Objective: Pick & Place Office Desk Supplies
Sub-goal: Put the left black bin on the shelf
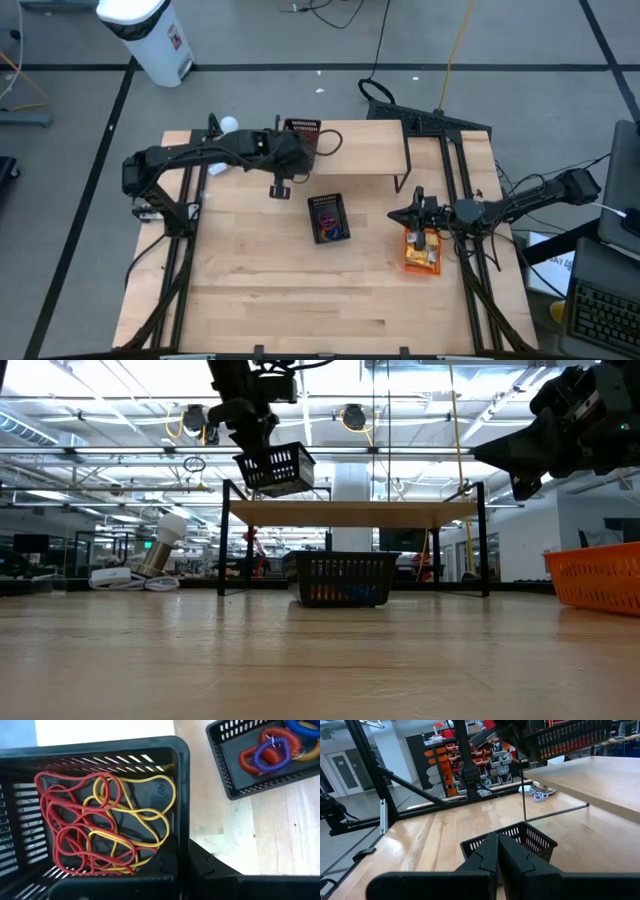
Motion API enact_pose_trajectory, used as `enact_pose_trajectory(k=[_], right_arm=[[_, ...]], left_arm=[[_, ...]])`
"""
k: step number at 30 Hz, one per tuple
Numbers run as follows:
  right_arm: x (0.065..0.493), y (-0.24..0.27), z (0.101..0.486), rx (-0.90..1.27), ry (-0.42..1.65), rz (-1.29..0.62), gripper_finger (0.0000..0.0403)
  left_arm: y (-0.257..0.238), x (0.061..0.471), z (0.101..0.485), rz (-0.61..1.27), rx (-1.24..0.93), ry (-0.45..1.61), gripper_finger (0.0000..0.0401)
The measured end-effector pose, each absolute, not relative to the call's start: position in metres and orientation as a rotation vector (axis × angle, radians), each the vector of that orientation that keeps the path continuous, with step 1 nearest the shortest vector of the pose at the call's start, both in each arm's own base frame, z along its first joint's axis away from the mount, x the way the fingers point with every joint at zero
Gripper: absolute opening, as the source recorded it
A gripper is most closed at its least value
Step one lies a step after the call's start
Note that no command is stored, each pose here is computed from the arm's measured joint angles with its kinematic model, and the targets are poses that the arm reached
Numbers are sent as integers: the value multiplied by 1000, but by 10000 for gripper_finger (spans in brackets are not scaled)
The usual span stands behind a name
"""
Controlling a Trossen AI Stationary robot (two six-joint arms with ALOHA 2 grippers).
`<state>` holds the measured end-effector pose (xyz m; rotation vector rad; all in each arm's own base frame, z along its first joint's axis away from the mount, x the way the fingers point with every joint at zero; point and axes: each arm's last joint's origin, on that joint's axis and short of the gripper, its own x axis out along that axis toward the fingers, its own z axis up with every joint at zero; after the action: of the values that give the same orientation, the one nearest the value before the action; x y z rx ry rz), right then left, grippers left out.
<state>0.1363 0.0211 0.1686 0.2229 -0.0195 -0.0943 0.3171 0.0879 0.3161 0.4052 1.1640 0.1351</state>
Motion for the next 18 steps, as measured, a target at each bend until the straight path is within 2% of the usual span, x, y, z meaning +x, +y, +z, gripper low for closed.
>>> enact_pose_trajectory(k=[18], right_arm=[[136, 21, 172, 183, -51, -93, 0]], left_arm=[[110, 314, 313, 152, 302, 1151, 1]])
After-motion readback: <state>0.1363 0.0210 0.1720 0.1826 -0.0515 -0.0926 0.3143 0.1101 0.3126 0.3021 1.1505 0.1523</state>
